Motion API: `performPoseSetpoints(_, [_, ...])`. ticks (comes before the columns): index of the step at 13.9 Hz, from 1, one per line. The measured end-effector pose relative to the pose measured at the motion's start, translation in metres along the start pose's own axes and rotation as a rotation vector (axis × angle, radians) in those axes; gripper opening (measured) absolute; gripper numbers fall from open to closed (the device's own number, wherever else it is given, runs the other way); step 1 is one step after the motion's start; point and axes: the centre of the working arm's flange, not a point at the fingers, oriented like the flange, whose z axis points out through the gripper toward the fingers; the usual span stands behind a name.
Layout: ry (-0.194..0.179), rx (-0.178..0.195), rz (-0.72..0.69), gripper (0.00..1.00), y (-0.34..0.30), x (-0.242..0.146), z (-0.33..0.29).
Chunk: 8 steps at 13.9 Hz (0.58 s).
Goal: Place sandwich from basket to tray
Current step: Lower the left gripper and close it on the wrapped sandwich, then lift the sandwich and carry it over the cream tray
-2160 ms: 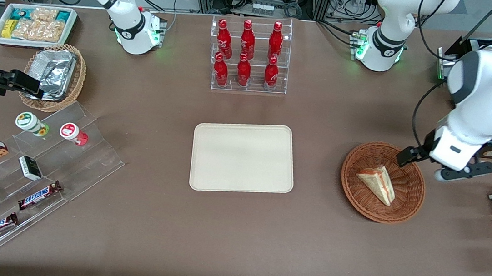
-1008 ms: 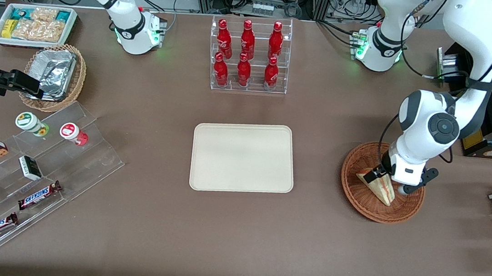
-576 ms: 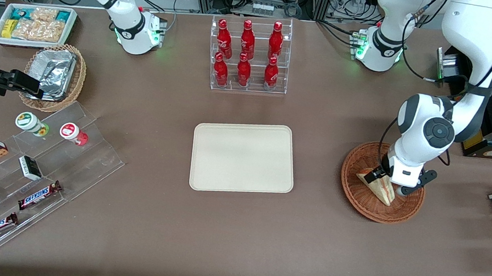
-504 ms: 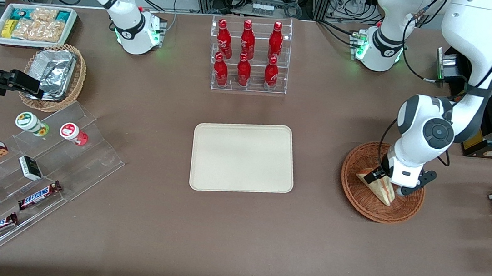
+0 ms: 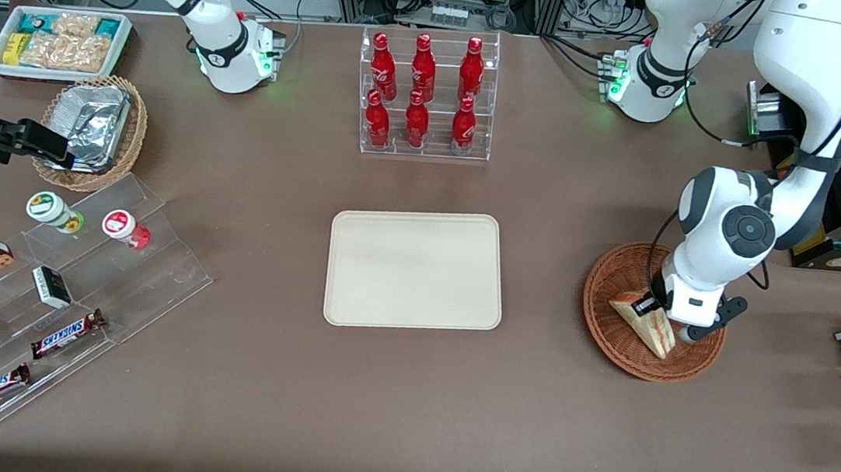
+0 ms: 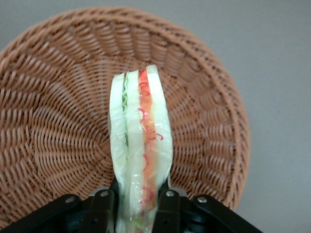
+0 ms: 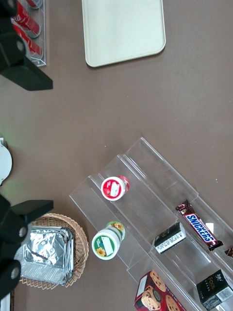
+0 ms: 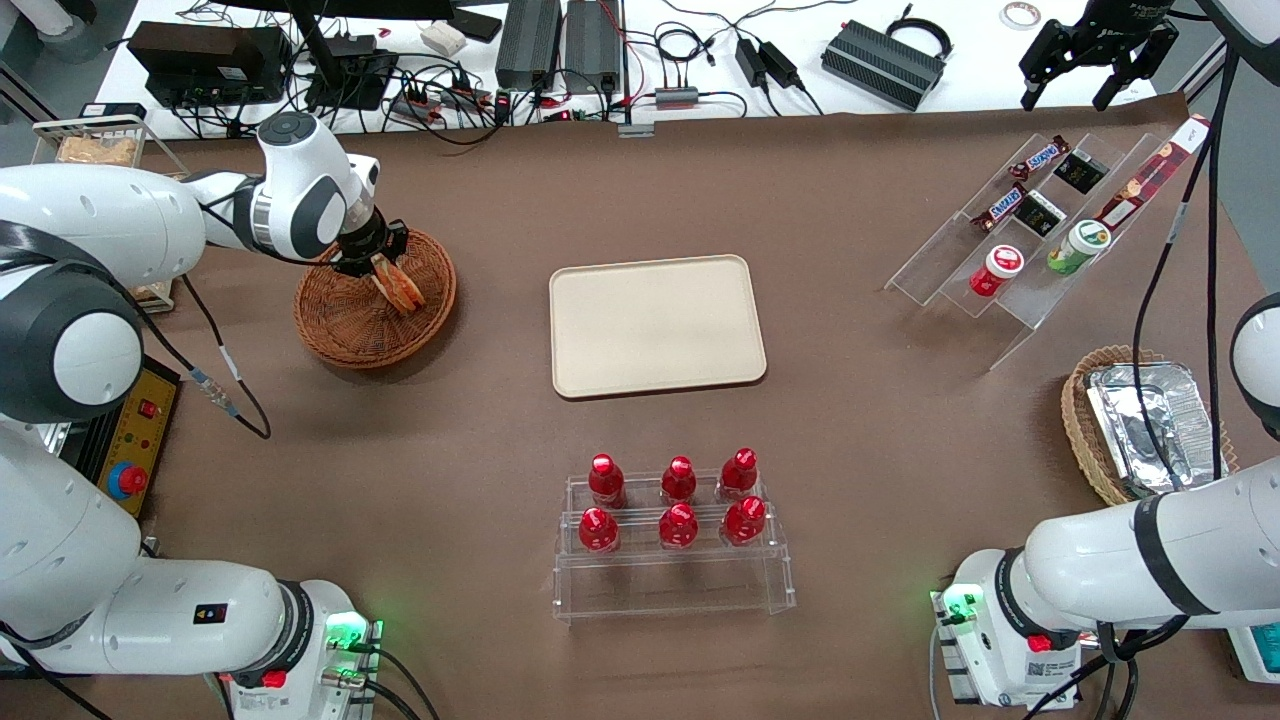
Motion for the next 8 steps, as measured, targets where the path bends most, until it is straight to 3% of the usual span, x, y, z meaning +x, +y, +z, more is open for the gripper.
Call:
performPoseSetpoints(2, [0.015, 0.029, 0.039, 0.26, 0.008, 0.003, -0.016])
performPoseSetpoints(5, [0.001, 0.091, 0.119, 0.15, 0.051, -0.009, -0.065])
performPoseSetpoints(8, [0.02, 0.08, 0.217, 0.15, 0.112, -0.052, -0.107])
